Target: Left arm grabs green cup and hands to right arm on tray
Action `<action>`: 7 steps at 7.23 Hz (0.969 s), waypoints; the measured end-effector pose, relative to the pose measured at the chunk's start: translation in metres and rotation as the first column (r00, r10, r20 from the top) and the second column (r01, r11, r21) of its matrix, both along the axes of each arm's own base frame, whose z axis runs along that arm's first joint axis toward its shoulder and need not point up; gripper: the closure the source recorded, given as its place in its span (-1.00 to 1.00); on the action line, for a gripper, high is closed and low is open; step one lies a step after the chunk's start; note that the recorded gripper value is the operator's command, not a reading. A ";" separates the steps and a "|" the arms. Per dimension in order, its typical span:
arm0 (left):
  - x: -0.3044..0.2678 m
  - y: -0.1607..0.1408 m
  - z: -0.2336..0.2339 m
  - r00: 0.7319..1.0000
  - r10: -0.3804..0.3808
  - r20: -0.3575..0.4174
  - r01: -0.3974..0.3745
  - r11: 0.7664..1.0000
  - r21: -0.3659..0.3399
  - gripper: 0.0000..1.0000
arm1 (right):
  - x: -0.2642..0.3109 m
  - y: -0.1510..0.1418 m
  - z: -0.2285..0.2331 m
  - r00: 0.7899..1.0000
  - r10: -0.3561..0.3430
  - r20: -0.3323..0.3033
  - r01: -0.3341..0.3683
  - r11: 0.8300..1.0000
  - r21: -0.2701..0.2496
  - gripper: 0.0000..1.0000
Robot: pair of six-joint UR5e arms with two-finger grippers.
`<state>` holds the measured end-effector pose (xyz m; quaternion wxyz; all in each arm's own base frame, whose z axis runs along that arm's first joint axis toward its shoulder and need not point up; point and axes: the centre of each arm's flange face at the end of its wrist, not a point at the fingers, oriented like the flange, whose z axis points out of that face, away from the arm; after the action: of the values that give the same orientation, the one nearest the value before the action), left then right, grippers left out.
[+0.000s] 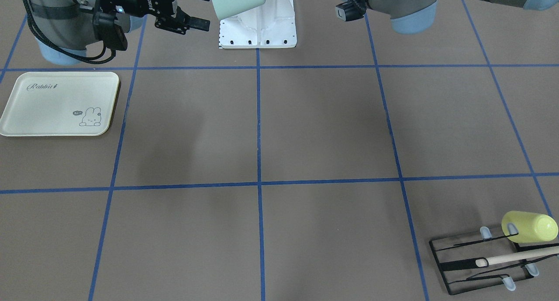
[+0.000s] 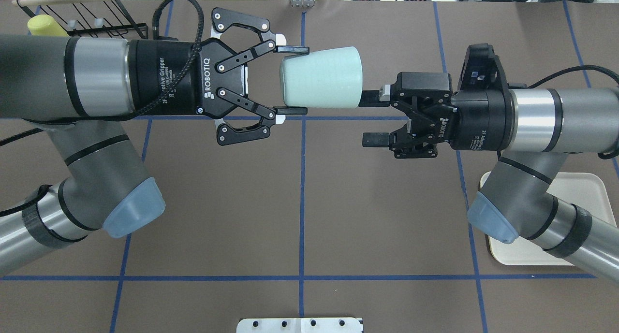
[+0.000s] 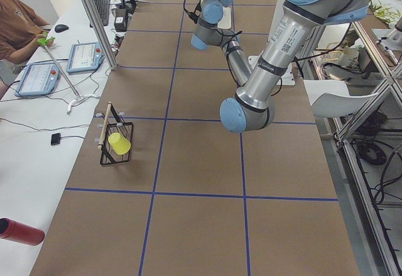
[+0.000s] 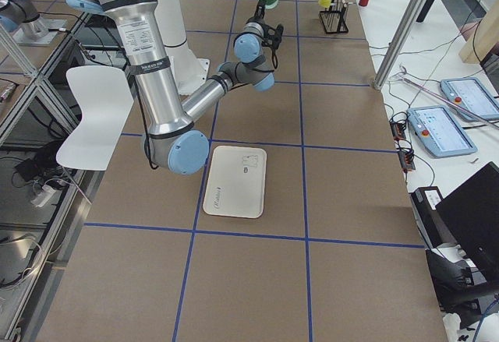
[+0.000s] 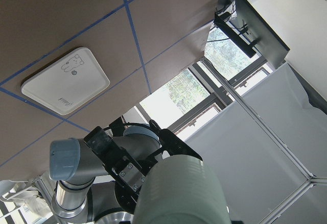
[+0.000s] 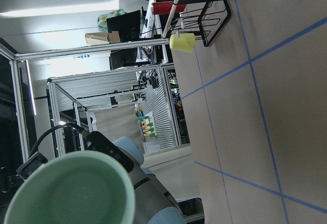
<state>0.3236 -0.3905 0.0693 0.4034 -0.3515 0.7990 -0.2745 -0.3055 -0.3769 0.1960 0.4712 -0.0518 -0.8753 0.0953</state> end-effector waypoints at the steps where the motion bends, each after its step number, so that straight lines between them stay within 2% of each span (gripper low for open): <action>1: 0.003 0.005 -0.002 1.000 0.011 -0.005 -0.011 1.000 0.003 1.00 | -0.002 0.002 -0.004 1.000 -0.001 0.018 0.001 1.000 0.003 -0.85; 3: 0.003 0.016 -0.007 0.998 0.050 -0.032 -0.051 0.999 -0.012 1.00 | -0.007 0.012 -0.006 0.997 -0.006 0.077 0.005 1.000 0.010 -0.75; 7: 0.009 0.029 -0.011 0.993 0.087 -0.076 -0.089 0.996 -0.029 1.00 | -0.001 0.020 -0.006 0.987 -0.028 0.159 0.029 1.000 0.001 -0.27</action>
<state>0.3326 -0.3614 0.0582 0.3790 -0.4029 0.7928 -0.2560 -0.3068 -0.3573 0.1896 0.4011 -0.0720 -0.9093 0.0846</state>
